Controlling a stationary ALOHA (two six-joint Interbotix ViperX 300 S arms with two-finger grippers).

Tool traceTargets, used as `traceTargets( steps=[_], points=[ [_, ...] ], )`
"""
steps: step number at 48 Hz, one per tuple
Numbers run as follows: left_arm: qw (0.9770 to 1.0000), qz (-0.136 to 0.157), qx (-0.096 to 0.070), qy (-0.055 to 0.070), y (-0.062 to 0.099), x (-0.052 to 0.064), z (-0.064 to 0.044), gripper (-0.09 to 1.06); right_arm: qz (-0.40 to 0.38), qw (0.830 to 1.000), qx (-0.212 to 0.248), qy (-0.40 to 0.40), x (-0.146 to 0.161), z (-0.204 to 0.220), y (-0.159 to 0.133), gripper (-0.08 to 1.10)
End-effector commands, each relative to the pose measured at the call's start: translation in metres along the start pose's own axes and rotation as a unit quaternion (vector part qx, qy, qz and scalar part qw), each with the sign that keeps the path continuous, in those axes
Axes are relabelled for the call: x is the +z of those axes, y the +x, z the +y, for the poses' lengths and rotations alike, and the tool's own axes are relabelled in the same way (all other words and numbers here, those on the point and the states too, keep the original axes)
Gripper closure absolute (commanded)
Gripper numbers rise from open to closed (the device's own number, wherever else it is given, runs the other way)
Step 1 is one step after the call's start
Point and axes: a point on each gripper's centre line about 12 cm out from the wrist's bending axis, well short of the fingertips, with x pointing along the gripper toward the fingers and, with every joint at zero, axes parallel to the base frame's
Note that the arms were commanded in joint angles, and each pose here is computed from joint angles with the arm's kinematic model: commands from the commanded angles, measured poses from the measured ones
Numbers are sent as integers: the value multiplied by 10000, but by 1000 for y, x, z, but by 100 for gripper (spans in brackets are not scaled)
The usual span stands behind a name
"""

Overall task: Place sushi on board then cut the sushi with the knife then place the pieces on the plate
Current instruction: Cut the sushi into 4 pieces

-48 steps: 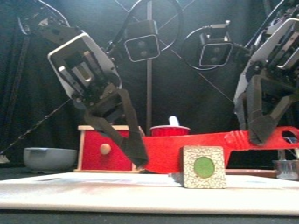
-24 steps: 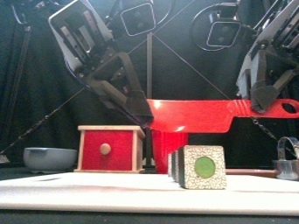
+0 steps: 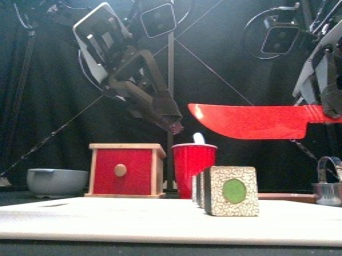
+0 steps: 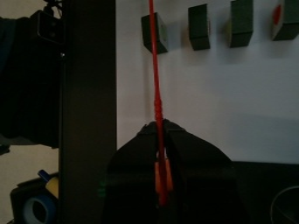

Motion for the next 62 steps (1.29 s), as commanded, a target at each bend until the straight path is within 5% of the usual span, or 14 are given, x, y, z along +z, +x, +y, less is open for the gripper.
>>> traceTargets(
  steps=[1, 7, 24, 36, 50, 62],
  points=[
    [9995, -301, 62, -29, -12, 13, 7, 24, -182, 9998, 74, 90, 3, -1, -16, 67],
    [9980, -603, 151, -83, -20, 13, 15, 24, -38, 9996, 99, 278, -9, -8, -27, 67],
    [9886, -1453, 356, -158, -32, 8, 33, 24, 157, 9966, 289, 761, -35, -18, -57, 67],
    [9887, -1410, 463, -223, -32, 0, 42, 25, 562, 9883, 181, 1406, -51, -30, -71, 67],
    [9897, -1297, 541, -277, -30, -8, 49, 25, 638, 9817, -683, 1660, -57, -46, -84, 66],
    [9900, -1260, 567, -295, -30, -11, 51, 25, 618, 9822, -420, 1722, -61, -34, -82, 66]
  ],
)
